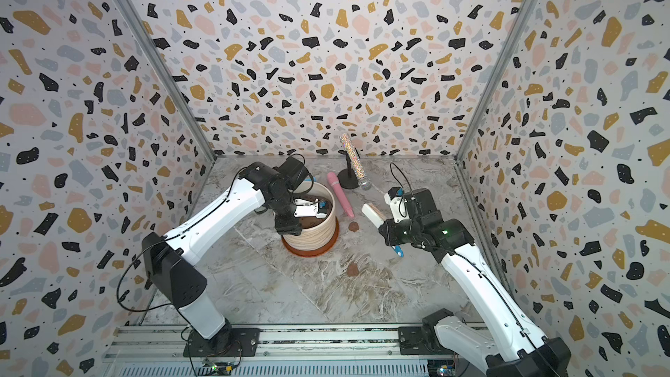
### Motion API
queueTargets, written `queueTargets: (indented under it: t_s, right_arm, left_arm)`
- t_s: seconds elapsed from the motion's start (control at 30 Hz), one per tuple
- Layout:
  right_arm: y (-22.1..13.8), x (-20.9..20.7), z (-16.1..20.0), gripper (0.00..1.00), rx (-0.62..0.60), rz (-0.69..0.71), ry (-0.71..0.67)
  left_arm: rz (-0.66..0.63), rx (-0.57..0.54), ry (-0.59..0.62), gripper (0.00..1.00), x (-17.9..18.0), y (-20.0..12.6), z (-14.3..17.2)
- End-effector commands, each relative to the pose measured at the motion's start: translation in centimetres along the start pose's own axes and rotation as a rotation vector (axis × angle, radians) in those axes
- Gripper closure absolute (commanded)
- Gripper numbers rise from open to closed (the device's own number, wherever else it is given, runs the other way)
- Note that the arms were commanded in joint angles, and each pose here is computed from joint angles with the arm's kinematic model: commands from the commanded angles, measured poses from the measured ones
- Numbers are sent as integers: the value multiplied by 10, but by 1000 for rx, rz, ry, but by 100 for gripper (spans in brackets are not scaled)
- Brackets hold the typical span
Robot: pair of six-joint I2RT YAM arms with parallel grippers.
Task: Scrub the dried mud off the ceramic pot
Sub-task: Rotate the pot on the tray.
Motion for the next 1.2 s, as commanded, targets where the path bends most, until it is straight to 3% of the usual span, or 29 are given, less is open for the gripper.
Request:
queueTargets:
  t_s: [0.0, 0.17, 0.27, 0.5, 0.67, 0.83, 1.17]
  right_arm:
    - [-12, 9, -4, 100, -35, -44, 3]
    - [-11, 9, -4, 100, -32, -53, 5]
    - [-10, 6, -5, 100, -29, -43, 6]
    - [-11, -9, -8, 100, -51, 56, -46]
    - [-15, -12, -13, 100, -66, 91, -116]
    - [-17, -15, -15, 100, -74, 113, -149]
    - [-15, -17, -13, 100, -67, 119, -161]
  left_arm:
    - [39, 22, 37, 37, -6, -2, 3]
    - [63, 48, 66, 55, -12, 7, 1]
    - [78, 55, 71, 61, -16, 12, -1]
    - [121, 48, 31, 82, -28, 18, -9]
    - [140, 4, 2, 87, -42, 11, -21]
    - [166, -16, -19, 100, -59, 9, -32]
    - [58, -54, -105, 100, -55, -22, -44]
Point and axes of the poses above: each gripper's point midway between its finger pads, its own y axis out along the fingers, its own x axis along the line the jaws close on, z = x × y, the point moved 2 cm from there along -y, back along the fingers, and after that the axes turned 1 degree about y, right-handed, at the moved point
